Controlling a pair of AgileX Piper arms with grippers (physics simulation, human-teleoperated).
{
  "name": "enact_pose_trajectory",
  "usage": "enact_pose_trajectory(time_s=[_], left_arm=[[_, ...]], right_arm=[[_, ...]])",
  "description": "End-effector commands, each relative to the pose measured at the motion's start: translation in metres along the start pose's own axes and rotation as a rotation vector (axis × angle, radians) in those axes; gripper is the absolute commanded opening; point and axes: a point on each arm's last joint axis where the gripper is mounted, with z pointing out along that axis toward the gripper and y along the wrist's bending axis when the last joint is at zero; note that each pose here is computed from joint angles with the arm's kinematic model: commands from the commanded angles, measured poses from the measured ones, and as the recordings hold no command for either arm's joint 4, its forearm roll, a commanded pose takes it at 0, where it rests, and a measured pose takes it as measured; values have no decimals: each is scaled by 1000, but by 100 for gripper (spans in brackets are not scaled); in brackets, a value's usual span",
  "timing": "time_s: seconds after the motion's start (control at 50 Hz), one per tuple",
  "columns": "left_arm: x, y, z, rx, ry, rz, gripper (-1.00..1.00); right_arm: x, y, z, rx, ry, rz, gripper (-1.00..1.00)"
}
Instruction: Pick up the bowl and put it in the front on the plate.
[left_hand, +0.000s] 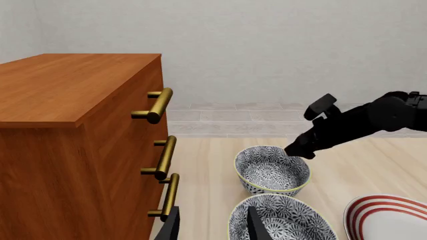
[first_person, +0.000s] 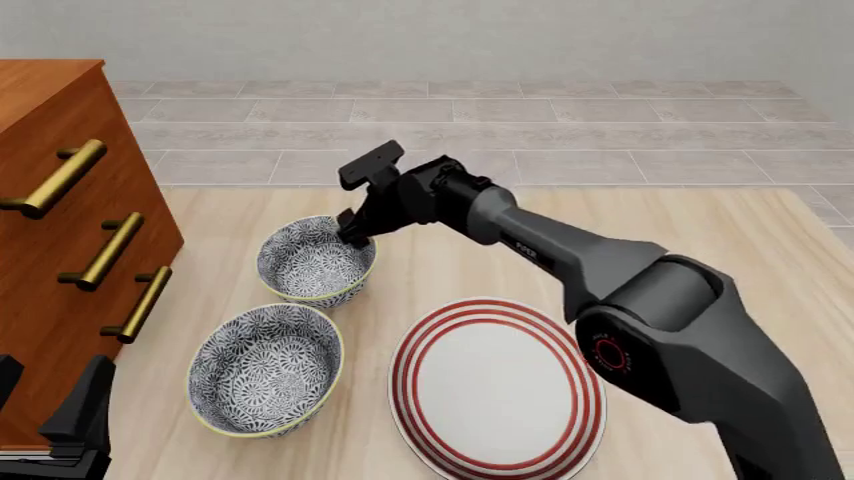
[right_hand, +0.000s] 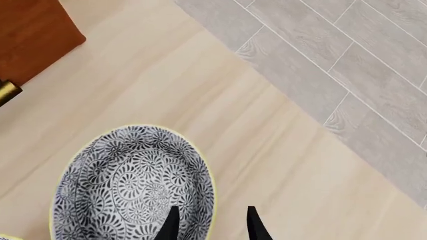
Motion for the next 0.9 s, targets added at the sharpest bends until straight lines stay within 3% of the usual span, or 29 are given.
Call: enact_pose_trajectory(time_s=[0.02,0.58,0.9], left_arm=[[0,0,0,0,0,0,100],[0,0,0,0,0,0,100],[0,0,0,0,0,0,100]], right_arm=[[7,-4,13,4,19,-2,100],[20,-8,33,7,51,-1,100],[29,0,42,-4,68,-2,100]])
